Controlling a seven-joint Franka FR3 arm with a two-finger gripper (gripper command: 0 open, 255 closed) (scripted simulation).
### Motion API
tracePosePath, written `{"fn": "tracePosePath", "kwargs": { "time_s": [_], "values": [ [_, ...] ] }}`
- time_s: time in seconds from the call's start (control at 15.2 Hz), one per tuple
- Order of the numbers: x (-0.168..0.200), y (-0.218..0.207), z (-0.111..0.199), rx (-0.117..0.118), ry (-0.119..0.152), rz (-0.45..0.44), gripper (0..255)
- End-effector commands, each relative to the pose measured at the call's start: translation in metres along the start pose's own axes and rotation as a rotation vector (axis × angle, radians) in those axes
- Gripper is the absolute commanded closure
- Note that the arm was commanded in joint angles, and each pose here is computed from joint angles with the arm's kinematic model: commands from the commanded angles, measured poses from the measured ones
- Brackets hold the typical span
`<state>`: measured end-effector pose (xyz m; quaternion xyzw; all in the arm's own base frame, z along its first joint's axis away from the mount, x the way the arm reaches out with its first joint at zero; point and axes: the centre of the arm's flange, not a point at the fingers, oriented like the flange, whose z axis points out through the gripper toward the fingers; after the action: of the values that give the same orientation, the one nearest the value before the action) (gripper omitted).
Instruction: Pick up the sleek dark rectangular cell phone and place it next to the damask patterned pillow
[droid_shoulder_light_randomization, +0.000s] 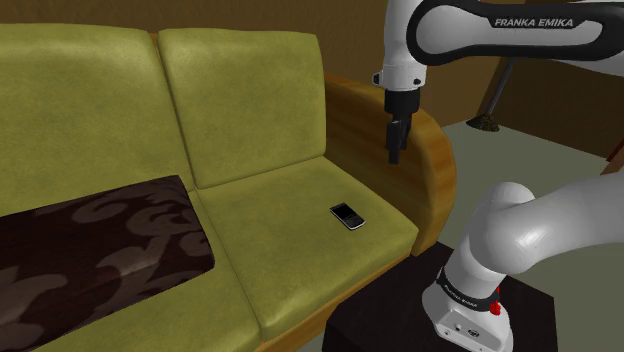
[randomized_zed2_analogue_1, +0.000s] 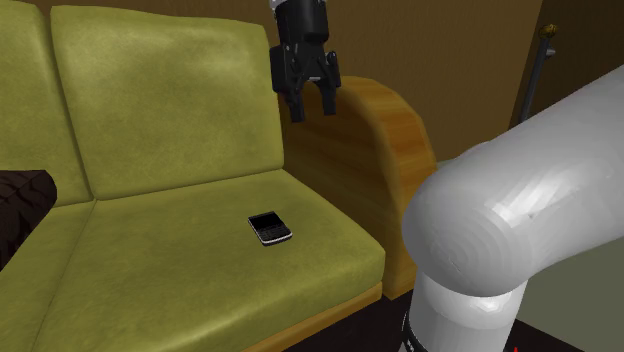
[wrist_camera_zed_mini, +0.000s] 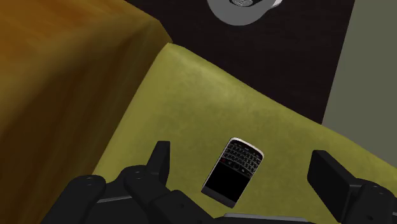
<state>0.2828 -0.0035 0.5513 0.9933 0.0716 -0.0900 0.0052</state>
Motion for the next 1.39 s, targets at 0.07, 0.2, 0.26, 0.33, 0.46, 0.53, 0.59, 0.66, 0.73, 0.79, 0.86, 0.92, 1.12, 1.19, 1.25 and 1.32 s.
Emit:
{"fn": "tracePosePath", "kwargs": {
  "time_s": [0.07, 0.2, 0.26, 0.33, 0.46, 0.53, 0.59, 0.66, 0.73, 0.79, 0.86, 0.92, 1.12, 1.19, 1.25, 1.32],
  "values": [
    [0.005, -0.001, 0.011, 0.005, 0.012, 0.019, 0],
    [0.016, -0.004, 0.033, 0.015, 0.035, 0.057, 0],
    [0.022, -0.006, 0.043, 0.02, 0.047, 0.076, 0],
    [0.027, -0.007, 0.054, 0.026, 0.059, 0.095, 0],
    [0.039, -0.009, 0.075, 0.036, 0.082, 0.133, 0],
    [0.046, -0.011, 0.086, 0.041, 0.094, 0.152, 0],
    [0.052, -0.012, 0.096, 0.046, 0.106, 0.171, 0],
    [0.059, -0.013, 0.106, 0.051, 0.117, 0.19, 0],
    [0.065, -0.014, 0.117, 0.056, 0.129, 0.209, 0],
    [0.072, -0.014, 0.127, 0.061, 0.141, 0.228, 0],
    [0.079, -0.015, 0.137, 0.067, 0.153, 0.247, 0],
    [0.086, -0.016, 0.147, 0.072, 0.164, 0.266, 0],
    [0.101, -0.017, 0.171, 0.081, 0.187, 0.301, 0],
    [0.102, -0.017, 0.176, 0.081, 0.187, 0.301, 0],
    [0.103, -0.018, 0.181, 0.081, 0.187, 0.301, 0],
    [0.104, -0.018, 0.186, 0.081, 0.187, 0.301, 0]
  ]
}}
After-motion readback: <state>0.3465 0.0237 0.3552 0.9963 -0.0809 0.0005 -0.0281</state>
